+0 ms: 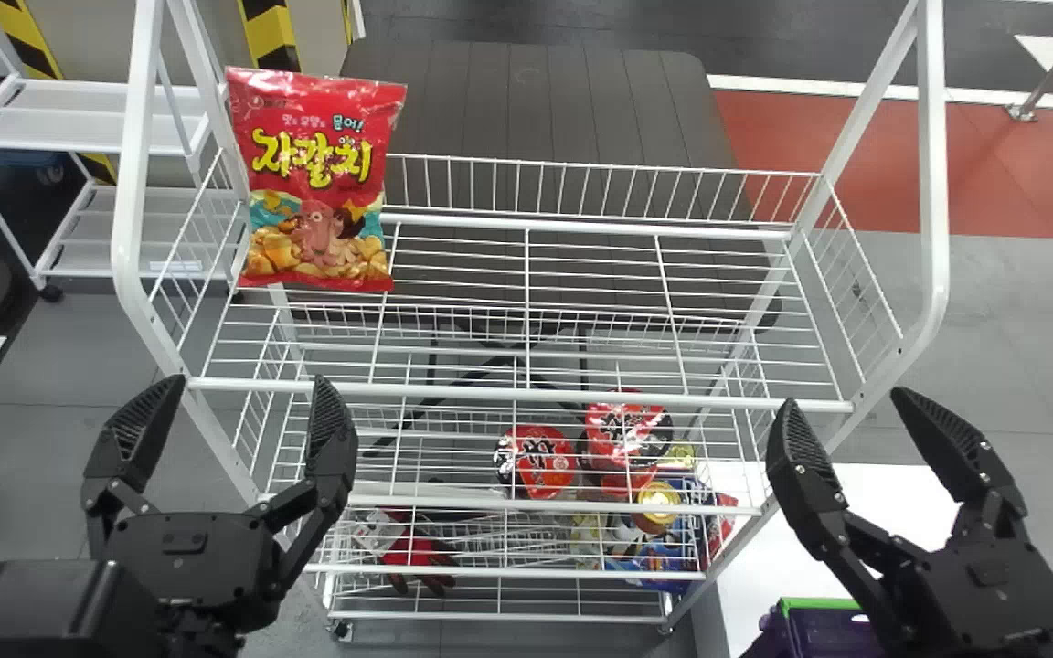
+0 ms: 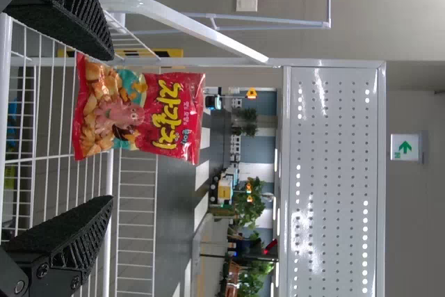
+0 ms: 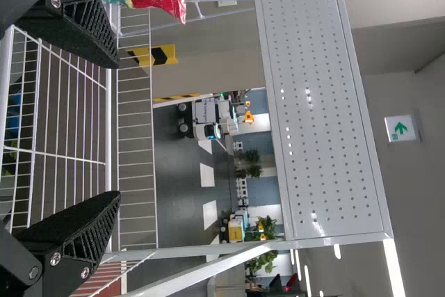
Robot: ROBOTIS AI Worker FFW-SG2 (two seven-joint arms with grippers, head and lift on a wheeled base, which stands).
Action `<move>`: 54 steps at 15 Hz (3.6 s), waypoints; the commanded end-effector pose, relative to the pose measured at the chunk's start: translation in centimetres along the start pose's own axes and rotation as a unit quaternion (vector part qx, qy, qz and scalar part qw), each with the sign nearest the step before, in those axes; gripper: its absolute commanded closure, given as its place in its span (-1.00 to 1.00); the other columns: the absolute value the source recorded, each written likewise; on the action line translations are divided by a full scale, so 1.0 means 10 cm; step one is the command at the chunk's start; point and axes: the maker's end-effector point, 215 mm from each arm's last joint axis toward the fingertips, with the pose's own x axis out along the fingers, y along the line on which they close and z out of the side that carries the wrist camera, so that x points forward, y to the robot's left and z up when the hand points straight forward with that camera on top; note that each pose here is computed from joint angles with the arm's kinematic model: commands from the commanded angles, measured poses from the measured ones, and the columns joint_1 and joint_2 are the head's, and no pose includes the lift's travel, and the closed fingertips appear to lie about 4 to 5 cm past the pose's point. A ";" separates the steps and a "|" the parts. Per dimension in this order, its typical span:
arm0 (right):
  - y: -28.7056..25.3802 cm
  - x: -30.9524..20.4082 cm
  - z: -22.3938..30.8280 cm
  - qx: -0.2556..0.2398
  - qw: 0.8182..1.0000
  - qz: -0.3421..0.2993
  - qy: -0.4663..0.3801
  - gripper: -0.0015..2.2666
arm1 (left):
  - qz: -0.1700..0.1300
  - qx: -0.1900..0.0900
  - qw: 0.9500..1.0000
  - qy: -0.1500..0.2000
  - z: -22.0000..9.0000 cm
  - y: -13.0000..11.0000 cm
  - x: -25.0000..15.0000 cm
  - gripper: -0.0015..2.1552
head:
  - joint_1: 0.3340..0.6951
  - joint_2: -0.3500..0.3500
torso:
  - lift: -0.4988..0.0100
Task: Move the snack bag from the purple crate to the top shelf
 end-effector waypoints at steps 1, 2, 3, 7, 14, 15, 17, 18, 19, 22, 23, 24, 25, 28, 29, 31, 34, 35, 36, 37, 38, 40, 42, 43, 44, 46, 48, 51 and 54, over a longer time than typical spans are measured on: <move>0.00 0.00 0.00 0.000 1.000 0.000 0.000 -0.84 | 0.000 0.001 1.000 0.000 -0.01 0.00 0.00 -0.91 | 1.00 -0.21 | 0.96; -0.01 0.00 -0.01 0.000 1.000 -0.001 0.001 -0.84 | 0.001 0.001 1.000 0.000 -0.01 0.01 0.00 -0.91 | 1.00 -0.21 | 0.96; -0.02 0.00 -0.01 -0.001 1.000 -0.001 0.001 -0.84 | 0.001 0.001 1.000 0.000 -0.01 0.01 0.00 -0.91 | 1.00 -0.21 | 0.96; -0.02 -0.01 -0.01 -0.002 1.000 -0.001 0.002 -0.84 | 0.001 0.002 1.000 0.001 -0.02 0.02 0.01 -0.91 | 1.00 -0.21 | 0.96; -0.01 -0.01 0.00 -0.003 1.000 -0.001 -0.001 -0.84 | 0.001 0.004 1.000 0.001 -0.03 0.02 0.02 -0.91 | 1.00 -0.20 | 0.92; -0.01 0.00 0.01 -0.003 1.000 0.000 -0.002 -0.84 | 0.000 0.003 1.000 0.001 -0.03 0.02 0.02 -0.91 | 1.00 -0.20 | 0.91; 0.00 0.00 0.00 -0.004 1.000 0.001 -0.001 -0.84 | 0.000 0.001 1.000 0.001 -0.02 0.02 0.02 -0.91 | 1.00 -0.21 | 0.88; 0.01 0.00 -0.01 -0.003 1.000 0.001 0.000 -0.84 | -0.001 0.001 1.000 0.001 -0.02 0.02 0.02 -0.91 | 1.00 -0.20 | 0.86; 0.01 0.00 0.00 -0.003 1.000 0.001 -0.001 -0.84 | 0.000 0.001 1.000 0.000 -0.01 0.02 0.03 -0.91 | 1.00 -0.20 | 0.84; 0.00 0.01 0.00 -0.004 1.000 0.000 -0.001 -0.84 | 0.000 0.001 1.000 0.000 -0.01 0.02 0.03 -0.91 | 1.00 -0.20 | 0.80; 0.00 0.00 -0.01 -0.003 1.000 0.001 0.000 -0.84 | 0.000 0.001 1.000 0.001 -0.02 0.02 0.03 -0.91 | 1.00 -0.20 | 0.78; 0.00 0.00 -0.01 -0.004 1.000 0.000 0.000 -0.84 | 0.000 0.001 1.000 0.000 -0.01 0.02 0.03 -0.91 | 1.00 -0.20 | 0.77; 0.00 0.00 -0.01 -0.004 1.000 0.000 0.000 -0.84 | 0.000 0.001 1.000 0.000 -0.01 0.02 0.03 -0.91 | 1.00 -0.20 | 0.75; -0.01 -0.01 -0.03 -0.004 1.000 -0.001 0.001 -0.84 | 0.000 0.002 1.000 0.001 -0.02 0.02 0.02 -0.91 | 1.00 -0.20 | 0.70; -0.01 -0.01 -0.03 -0.005 1.000 -0.001 0.000 -0.84 | 0.000 0.001 1.000 0.001 -0.02 0.02 0.03 -0.91 | 1.00 -0.20 | 0.69; -0.01 -0.02 -0.03 -0.005 1.000 0.000 -0.001 -0.84 | 0.000 0.000 1.000 0.001 -0.01 0.02 0.03 -0.91 | 1.00 -0.20 | 0.66; -0.01 -0.01 -0.01 -0.005 1.000 -0.001 -0.003 -0.84 | 0.000 0.001 1.000 0.000 -0.01 0.03 0.03 -0.91 | 1.00 -0.20 | 0.61; -0.01 -0.01 -0.01 -0.005 1.000 -0.001 -0.003 -0.84 | 0.001 0.001 1.000 0.000 -0.01 0.03 0.03 -0.91 | 1.00 -0.20 | 0.59; -0.02 -0.01 -0.01 -0.005 1.000 -0.003 -0.003 -0.84 | 0.000 0.001 1.000 0.000 -0.02 0.03 0.03 -0.91 | 1.00 -0.20 | 0.58; -0.02 -0.01 -0.01 -0.006 1.000 -0.003 -0.003 -0.84 | 0.000 0.001 1.000 0.000 -0.01 0.02 0.04 -0.91 | 1.00 -0.20 | 0.56; -0.02 -0.01 -0.01 -0.006 1.000 -0.003 -0.004 -0.84 | 0.000 0.000 1.000 0.000 -0.01 0.02 0.04 -0.91 | 1.00 -0.20 | 0.55; -0.02 -0.01 -0.02 -0.006 1.000 -0.003 -0.003 -0.84 | 0.000 0.001 1.000 0.000 -0.01 0.03 0.04 -0.91 | 1.00 -0.21 | 0.52; -0.03 -0.01 -0.02 -0.006 1.000 -0.004 -0.002 -0.84 | 0.000 0.000 1.000 -0.001 -0.02 0.02 0.06 -0.91 | 1.00 -0.21 | 0.48; -0.02 -0.01 -0.02 -0.007 1.000 -0.004 -0.002 -0.84 | 0.000 0.000 1.000 0.000 -0.02 0.02 0.05 -0.91 | 1.00 -0.21 | 0.47; -0.03 0.00 -0.02 -0.009 1.000 -0.004 -0.003 -0.84 | 0.000 -0.001 1.000 0.000 -0.03 0.03 0.05 -0.91 | 1.00 -0.21 | 0.45; -0.03 0.00 -0.02 -0.010 1.000 -0.005 -0.002 -0.84 | 0.000 -0.001 1.000 0.000 -0.03 0.03 0.05 -0.91 | 1.00 -0.21 | 0.42; -0.03 0.00 -0.02 -0.011 1.000 -0.005 -0.002 -0.84 | 0.000 -0.001 1.000 0.000 -0.03 0.03 0.05 -0.91 | 1.00 -0.21 | 0.39; -0.02 0.00 -0.02 -0.014 1.000 -0.004 -0.002 -0.84 | 0.000 -0.001 1.000 0.000 -0.02 0.02 0.06 -0.91 | 1.00 -0.21 | 0.34; -0.02 -0.01 -0.03 -0.017 1.000 -0.002 0.000 -0.84 | -0.001 0.000 1.000 0.000 -0.02 0.02 0.05 -0.91 | 1.00 -0.21 | 0.29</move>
